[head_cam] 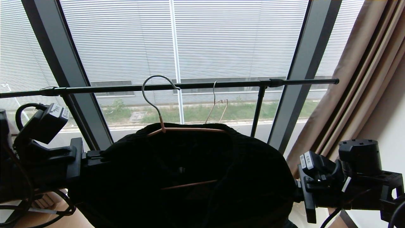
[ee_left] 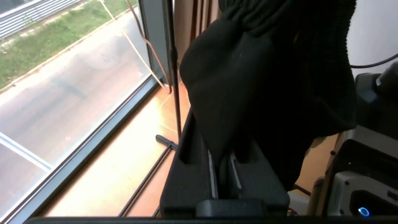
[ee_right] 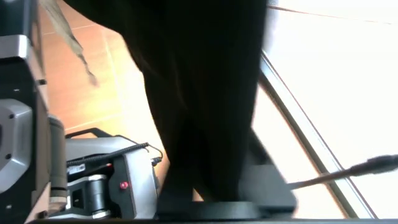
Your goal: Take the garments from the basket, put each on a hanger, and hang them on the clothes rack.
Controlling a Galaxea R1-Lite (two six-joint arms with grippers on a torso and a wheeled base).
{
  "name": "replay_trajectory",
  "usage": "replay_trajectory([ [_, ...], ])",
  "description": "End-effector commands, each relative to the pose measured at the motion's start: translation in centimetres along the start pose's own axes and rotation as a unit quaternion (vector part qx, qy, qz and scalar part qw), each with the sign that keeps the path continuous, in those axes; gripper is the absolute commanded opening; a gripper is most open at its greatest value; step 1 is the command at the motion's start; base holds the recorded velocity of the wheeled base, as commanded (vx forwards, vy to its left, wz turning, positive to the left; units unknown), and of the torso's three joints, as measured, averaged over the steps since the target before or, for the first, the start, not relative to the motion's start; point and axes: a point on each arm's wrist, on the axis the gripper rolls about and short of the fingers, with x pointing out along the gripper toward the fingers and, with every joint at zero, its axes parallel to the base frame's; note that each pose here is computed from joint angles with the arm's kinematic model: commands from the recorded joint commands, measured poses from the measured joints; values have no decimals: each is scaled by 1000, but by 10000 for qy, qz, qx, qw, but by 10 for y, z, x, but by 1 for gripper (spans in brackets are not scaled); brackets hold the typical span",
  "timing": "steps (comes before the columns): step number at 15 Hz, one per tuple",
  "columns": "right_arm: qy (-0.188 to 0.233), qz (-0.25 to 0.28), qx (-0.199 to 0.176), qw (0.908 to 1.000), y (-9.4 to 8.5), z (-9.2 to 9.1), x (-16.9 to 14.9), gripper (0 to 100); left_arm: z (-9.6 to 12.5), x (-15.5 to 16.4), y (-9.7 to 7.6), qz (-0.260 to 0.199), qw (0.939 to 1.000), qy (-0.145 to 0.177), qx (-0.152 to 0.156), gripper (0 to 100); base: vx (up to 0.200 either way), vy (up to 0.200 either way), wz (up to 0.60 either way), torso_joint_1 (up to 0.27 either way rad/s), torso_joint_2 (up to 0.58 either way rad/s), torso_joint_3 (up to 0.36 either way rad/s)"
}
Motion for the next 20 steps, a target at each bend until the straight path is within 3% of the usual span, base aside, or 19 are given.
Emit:
replay_trajectory([
  [1,2,-108,38,9999,-1,-2,-5,0,0,-5,2,125,9999,-20,-4,0,0,0,0,0,0,0],
  [9,2,-311,84,9995,-4,-4,-14,0,6,-18,0,387,9990,-163,117,0,0,0,0,0,0,0],
  [19,18,-37,0,10000,7,-2,-7,0,-4,-22,-5,426,9991,-81,13,0,0,0,0,0,0,0],
  [20,31,-39,4,10000,7,-3,-7,100,-4,-22,-4,432,9990,-77,5,0,0,0,0,0,0,0],
])
